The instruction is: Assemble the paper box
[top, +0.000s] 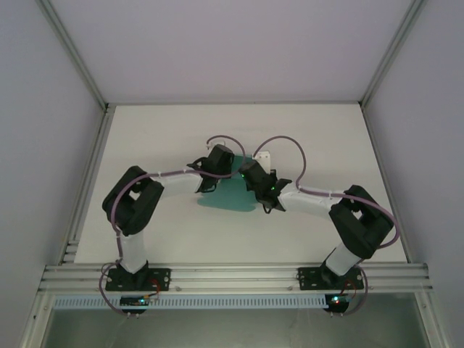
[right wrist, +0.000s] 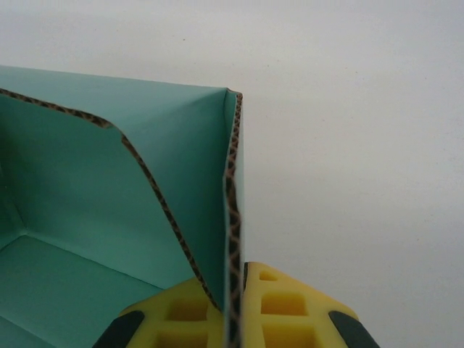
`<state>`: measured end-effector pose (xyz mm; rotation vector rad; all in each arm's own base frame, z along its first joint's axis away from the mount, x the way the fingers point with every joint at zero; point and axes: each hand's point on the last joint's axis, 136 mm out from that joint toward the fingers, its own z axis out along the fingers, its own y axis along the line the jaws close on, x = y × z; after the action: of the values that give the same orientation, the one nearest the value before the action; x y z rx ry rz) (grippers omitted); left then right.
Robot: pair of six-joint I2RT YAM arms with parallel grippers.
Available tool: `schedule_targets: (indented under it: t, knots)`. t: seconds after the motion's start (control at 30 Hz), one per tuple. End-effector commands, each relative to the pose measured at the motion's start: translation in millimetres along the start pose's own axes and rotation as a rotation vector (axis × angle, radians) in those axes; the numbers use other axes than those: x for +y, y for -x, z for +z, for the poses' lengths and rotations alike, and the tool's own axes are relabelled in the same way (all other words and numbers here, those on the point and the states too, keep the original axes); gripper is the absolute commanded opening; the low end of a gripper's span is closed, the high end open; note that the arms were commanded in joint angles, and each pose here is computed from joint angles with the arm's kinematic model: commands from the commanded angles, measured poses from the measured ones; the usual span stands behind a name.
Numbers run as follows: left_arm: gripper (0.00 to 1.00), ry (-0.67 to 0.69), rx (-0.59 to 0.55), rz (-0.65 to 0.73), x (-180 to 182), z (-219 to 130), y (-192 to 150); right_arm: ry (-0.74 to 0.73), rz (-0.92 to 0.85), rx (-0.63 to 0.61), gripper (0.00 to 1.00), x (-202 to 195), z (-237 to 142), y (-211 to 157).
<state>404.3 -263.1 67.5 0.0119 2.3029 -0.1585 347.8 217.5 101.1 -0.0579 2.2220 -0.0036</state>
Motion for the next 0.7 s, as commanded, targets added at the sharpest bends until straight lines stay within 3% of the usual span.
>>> schedule_targets:
  t: [0.0, 0.1, 0.23, 0.27, 0.43, 0.67]
  knots:
    - [0.00, 0.460, 0.085, 0.115, 105.2, 10.2, -41.7, -0.107, -0.023, 0.014, 0.00, -23.8, -4.4, -7.5]
    - [0.00, 0.523, 0.090, 0.085, 110.9, 8.3, -40.8, -0.109, -0.021, 0.011, 0.00, -23.1, -3.6, -7.2]
    - [0.00, 0.502, 0.084, 0.089, 97.5, 7.4, -33.7, -0.104, -0.024, 0.013, 0.00, -19.4, -2.4, -6.3]
    - [0.01, 0.458, 0.078, 0.096, 89.3, 8.3, -32.4, -0.100, -0.029, 0.010, 0.00, -17.7, -2.0, -5.7]
    - [0.28, 0.027, 0.044, 0.085, 30.1, 0.3, -26.2, -0.072, -0.030, 0.024, 0.00, -13.9, -1.5, -8.5]
    - [0.44, -0.277, 0.003, 0.067, -7.8, -33.0, -3.9, -0.042, -0.033, 0.033, 0.00, -9.8, 0.8, -11.3]
